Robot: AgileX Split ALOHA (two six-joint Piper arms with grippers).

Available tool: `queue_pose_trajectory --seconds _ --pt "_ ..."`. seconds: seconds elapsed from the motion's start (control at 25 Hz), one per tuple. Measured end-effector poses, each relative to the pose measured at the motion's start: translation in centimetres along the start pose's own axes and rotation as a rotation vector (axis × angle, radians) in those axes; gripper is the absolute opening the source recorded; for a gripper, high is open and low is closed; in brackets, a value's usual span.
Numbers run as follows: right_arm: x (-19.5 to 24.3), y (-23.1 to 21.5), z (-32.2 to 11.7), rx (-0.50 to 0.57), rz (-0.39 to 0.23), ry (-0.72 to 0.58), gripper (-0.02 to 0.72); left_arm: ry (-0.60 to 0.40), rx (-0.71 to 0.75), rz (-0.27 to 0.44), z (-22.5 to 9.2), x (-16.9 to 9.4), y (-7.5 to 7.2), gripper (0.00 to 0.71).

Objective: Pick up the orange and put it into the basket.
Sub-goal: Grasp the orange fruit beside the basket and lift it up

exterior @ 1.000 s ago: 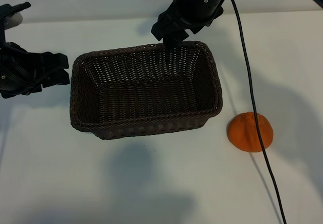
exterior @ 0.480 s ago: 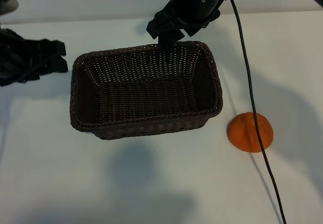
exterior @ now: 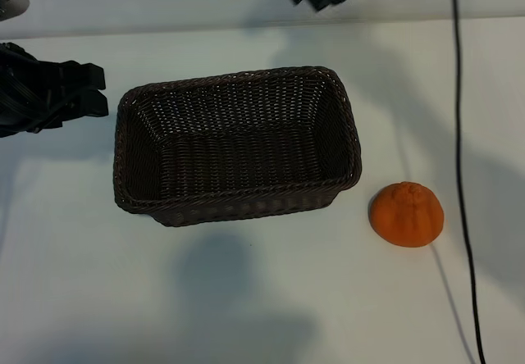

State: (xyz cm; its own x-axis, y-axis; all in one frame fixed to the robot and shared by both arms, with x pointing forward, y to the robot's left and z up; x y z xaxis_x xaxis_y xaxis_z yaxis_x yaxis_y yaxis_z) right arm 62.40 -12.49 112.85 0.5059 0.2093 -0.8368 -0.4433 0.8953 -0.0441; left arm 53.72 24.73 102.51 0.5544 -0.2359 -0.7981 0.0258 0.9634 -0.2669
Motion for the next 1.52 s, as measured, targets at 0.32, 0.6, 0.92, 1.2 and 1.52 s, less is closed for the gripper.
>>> queue_pose_trajectory --seconds 0.32,0.6,0.92,1.2,1.52 --pt "0.0 -4.1 -6.4 0.075 -0.077 0.161 0.539 0.0 0.0 0.0 0.0 0.0 0.0 0.591" --pt "1.9 -6.1 -11.4 0.131 -0.098 0.317 0.539 0.004 0.001 0.0 0.0 0.0 0.0 0.591" --pt "4.1 -5.3 -15.2 0.123 -0.059 0.456 0.539 0.007 0.001 0.0 -0.1 0.0 0.0 0.591" --pt "5.5 -4.3 -16.8 0.16 -0.001 0.478 0.539 0.008 0.001 0.001 -0.1 0.0 0.0 0.591" --pt "8.1 -3.6 -19.5 0.186 0.02 0.465 0.538 0.018 0.006 0.002 -0.2 0.0 0.0 0.591"
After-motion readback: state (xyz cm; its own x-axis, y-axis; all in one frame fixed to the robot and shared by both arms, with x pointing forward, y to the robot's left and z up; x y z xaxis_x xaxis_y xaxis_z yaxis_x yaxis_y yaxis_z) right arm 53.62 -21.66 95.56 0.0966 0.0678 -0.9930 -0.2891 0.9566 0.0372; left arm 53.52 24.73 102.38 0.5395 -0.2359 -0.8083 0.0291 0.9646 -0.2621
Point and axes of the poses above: a point on each arm's last joint axis where the gripper is mounted, x pointing out along that axis toward the gripper, y along the wrist's bending axis when the last joint is at zero, z = x × y, the point moved 4 cm from there along x, pointing out along that axis toward the gripper, and after that the axes turned 3 degrees about x, right-handed, at the moved point
